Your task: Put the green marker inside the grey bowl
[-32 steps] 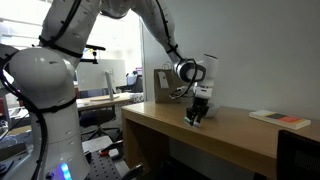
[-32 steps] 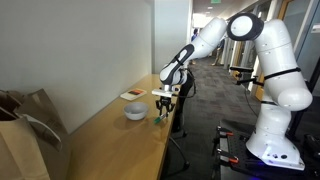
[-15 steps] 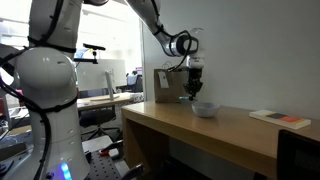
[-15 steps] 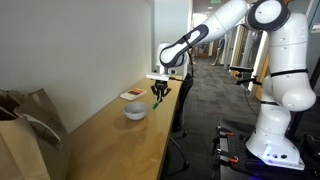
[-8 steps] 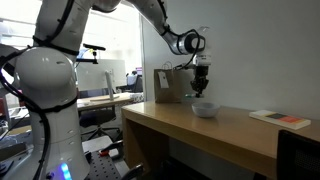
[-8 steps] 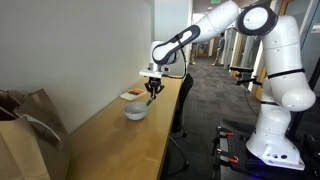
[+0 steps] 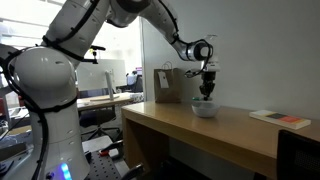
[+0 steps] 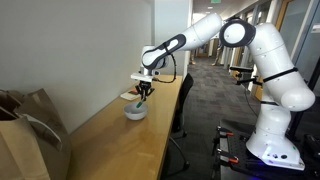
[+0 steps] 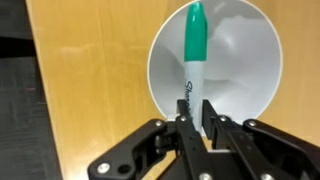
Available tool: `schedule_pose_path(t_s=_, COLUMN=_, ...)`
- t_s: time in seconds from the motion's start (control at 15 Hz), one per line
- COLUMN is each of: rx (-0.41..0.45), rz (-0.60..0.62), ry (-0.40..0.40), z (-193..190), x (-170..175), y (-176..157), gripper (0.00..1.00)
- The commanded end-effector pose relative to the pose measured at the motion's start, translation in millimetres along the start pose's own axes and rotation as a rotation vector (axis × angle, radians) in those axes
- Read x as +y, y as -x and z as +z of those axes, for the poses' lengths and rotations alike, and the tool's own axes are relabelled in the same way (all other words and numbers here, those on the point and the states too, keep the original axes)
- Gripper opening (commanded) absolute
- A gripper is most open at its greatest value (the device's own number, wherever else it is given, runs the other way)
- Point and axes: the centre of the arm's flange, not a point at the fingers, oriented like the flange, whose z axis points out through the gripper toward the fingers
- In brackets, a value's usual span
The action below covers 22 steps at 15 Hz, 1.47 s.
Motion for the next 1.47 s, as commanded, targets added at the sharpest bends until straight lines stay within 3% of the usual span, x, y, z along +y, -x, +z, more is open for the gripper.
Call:
schedule_pose_path(t_s=0.0, rx=-0.009, rz=-0.029, ry=-0.024, z=-2.6, x=-19.5, y=-1.2, gripper=0.45)
schedule_pose_path(t_s=0.2, rx=-0.003, rz=-0.035, ry=-0.031, z=-6.6, x=-23.0, y=-0.4, gripper=0.65)
schedule_pose_path(t_s=0.53, rx=-0.053, rz=-0.091, ry=0.040, z=-17.2, x=3.9, y=23.2, gripper=1.00)
schedule_pose_path(t_s=0.8, rx=-0.029, rz=-0.179, ry=0.021, z=-47.4, x=32.1, y=55.3, gripper=1.00)
schedule_pose_path(t_s=1.4, rx=0.155, rz=-0.275, ry=0.045, z=-100.2, x=106.4, y=101.0, gripper=1.00)
